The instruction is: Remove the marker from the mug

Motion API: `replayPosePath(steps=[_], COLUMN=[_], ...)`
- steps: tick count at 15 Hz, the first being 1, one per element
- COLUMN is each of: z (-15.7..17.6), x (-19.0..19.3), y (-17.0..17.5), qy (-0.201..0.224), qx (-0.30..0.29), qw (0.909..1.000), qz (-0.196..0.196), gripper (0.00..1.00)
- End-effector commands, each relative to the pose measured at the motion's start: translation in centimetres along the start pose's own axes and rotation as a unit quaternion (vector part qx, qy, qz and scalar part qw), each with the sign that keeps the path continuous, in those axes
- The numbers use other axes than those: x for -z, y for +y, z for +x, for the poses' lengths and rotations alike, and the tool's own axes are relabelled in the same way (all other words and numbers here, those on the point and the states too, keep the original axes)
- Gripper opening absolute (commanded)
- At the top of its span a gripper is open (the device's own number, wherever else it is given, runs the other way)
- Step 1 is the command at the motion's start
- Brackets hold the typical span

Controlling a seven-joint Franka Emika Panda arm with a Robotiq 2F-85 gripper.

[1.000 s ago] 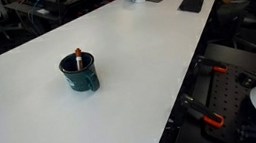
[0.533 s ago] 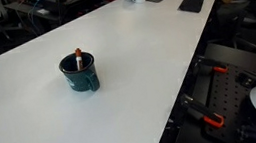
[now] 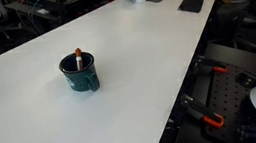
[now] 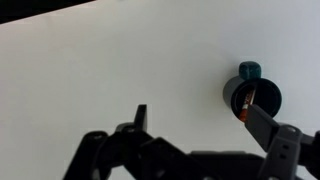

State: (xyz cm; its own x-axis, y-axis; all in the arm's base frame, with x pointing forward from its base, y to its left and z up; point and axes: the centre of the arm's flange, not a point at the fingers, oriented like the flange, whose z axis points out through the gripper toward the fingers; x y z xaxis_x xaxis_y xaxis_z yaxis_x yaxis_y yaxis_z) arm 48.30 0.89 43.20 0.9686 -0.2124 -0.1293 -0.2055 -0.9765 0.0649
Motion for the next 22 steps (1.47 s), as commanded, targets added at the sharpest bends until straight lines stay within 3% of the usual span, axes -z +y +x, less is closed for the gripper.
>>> replayPosePath(steps=[1,8,9,22], z=[1.7,7.3,5.1,7.5], x=[-0.4,-0.1,-1.0,-1.7], y=[-0.6,-4.8,-3.5,-5.8], qy=[-0.007,-0.010,-0.006,-0.018], qx=[0.012,0.093,0.075,0.112], qw=[0.9999,0.9955,0.9971,0.9935], qz=[0.005,0.015,0.006,0.013], gripper=[1.00,1.00,1.00,1.00])
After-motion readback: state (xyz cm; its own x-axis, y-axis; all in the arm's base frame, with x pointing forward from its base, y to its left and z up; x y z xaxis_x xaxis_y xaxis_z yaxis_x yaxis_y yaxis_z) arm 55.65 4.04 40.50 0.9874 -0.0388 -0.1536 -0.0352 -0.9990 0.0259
